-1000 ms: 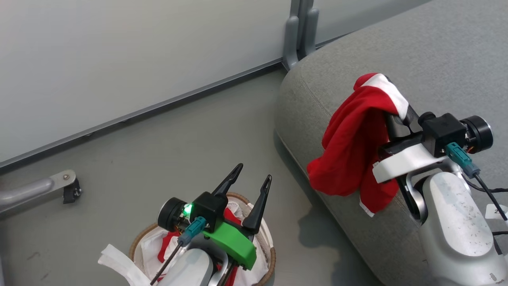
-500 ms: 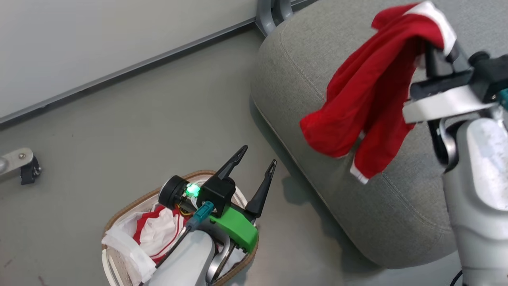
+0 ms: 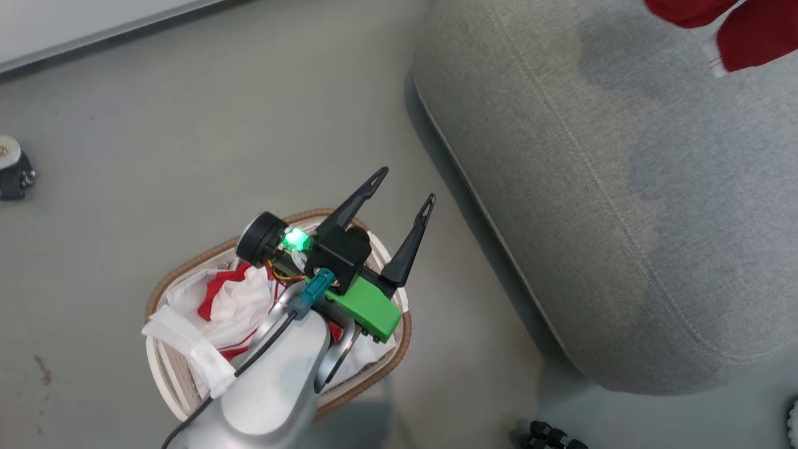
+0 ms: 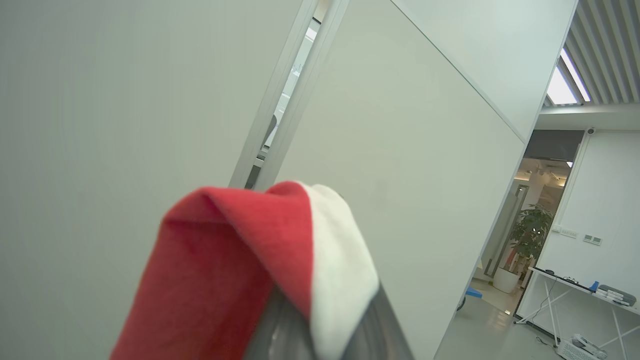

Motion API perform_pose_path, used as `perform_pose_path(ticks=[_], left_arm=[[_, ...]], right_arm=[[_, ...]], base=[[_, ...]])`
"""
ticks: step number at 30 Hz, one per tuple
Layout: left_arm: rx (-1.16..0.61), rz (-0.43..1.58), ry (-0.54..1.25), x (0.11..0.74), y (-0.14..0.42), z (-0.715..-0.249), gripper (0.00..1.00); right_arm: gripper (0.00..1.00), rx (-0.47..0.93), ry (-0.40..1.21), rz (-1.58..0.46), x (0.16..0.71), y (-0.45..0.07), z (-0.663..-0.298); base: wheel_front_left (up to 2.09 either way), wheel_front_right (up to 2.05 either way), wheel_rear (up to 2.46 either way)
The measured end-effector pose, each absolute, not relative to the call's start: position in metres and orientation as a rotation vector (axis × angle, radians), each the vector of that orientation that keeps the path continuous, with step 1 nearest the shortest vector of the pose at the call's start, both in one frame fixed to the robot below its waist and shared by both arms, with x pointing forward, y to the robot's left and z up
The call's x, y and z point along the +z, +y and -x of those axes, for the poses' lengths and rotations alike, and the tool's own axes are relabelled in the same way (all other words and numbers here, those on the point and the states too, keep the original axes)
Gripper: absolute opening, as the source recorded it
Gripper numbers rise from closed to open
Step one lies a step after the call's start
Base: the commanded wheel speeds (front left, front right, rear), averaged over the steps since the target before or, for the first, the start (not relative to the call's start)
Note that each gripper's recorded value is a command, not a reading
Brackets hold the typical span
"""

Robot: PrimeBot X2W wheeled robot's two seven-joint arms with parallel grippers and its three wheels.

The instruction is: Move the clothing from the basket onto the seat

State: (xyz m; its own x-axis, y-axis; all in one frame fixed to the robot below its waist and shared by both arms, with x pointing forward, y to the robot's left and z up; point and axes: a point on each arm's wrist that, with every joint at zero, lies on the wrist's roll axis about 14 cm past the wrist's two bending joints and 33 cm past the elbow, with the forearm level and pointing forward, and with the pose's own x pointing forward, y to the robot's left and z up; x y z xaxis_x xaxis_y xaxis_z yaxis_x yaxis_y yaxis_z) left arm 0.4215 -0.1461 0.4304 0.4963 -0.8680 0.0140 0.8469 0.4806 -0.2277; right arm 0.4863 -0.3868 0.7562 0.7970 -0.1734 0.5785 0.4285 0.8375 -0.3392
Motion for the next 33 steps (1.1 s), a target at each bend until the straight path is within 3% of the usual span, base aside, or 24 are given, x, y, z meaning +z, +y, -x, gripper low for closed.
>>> perform_pose_path(ticks=[4, 11, 18, 25, 26, 28, 29, 33], left_arm=[[-1.030, 0.215, 0.113, 0.416, -0.141, -0.438, 1.00], [-1.003, 0.227, 0.158, 0.381, -0.134, -0.457, 1.00], [-0.983, 0.238, 0.226, 0.343, -0.127, -0.462, 1.00], [-0.968, 0.245, 0.268, 0.323, -0.121, -0.461, 1.00], [-0.968, 0.244, 0.269, 0.323, -0.121, -0.461, 1.00], [-0.969, 0.242, 0.267, 0.324, -0.121, -0.461, 1.00], [-0.969, 0.241, 0.266, 0.325, -0.121, -0.461, 1.00], [-0.965, 0.245, 0.255, 0.333, -0.122, -0.462, 1.00]], right_arm=[[0.00, -0.361, -0.529, 0.452, 0.741, -0.402, -0.509], [0.00, -0.416, -0.344, 0.422, 0.659, -0.430, -0.539], [0.00, -0.468, -0.073, 0.345, 0.538, -0.448, -0.536], [0.00, -0.478, 0.102, 0.299, 0.462, -0.444, -0.519], [0.07, -0.479, 0.111, 0.296, 0.459, -0.444, -0.517], [0.48, -0.484, 0.127, 0.292, 0.453, -0.443, -0.510], [1.00, -0.485, 0.129, 0.291, 0.452, -0.443, -0.509], [1.00, -0.489, 0.131, 0.303, 0.455, -0.442, -0.494]], base=[[0.00, 0.00, 0.00], [0.00, 0.00, 0.00], [0.00, 0.00, 0.00], [0.00, 0.00, 0.00], [0.00, 0.00, 0.00], [0.00, 0.00, 0.00], [0.00, 0.00, 0.00], [0.00, 0.00, 0.00]])
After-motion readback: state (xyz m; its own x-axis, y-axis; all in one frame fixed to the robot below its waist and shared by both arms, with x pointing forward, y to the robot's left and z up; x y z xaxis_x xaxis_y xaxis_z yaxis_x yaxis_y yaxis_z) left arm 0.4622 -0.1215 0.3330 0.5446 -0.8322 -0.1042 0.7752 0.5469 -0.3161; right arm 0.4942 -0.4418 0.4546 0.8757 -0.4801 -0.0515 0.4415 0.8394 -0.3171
